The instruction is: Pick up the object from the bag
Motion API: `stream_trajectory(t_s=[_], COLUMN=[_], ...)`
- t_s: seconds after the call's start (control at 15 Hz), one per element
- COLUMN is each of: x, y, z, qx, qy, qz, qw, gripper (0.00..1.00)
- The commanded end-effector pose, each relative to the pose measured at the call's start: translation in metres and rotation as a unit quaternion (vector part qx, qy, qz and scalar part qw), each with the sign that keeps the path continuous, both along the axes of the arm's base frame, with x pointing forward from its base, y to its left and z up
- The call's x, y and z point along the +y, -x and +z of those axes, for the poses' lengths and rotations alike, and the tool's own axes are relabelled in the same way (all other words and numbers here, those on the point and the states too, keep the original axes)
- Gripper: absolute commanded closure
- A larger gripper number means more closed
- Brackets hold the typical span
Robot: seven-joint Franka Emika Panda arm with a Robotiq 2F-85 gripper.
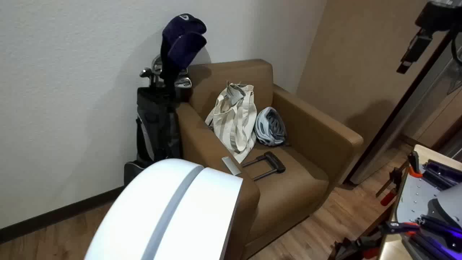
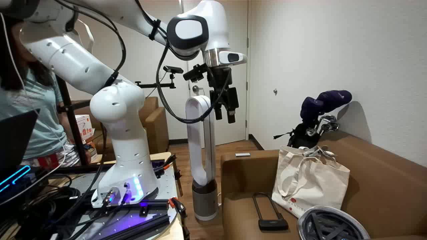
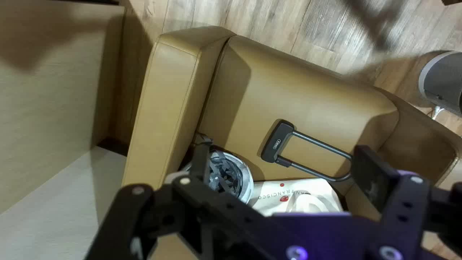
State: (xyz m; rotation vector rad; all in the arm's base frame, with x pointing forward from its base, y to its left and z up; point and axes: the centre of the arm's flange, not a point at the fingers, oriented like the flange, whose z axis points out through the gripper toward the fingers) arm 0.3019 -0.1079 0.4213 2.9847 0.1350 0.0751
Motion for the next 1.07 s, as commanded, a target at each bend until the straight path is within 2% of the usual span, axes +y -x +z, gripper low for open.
stream_trajectory(t_s=[0.0, 0.4, 0.67, 1.0], x=[0.000, 0.000, 0.012, 0.055], y=[0.000, 0.001, -0.049, -0.130], z=[-0.001, -0.003, 0.012, 0.011], qx=[0.001, 0.004, -0.004, -0.024], qy=[0.000, -0.001, 0.008, 0.031], qz=[0.000, 0.000, 0.026, 0.050], qw=[1.0000, 1.0000, 0.9996, 0.9980], gripper=[0.00, 0.00, 0.00, 0.00])
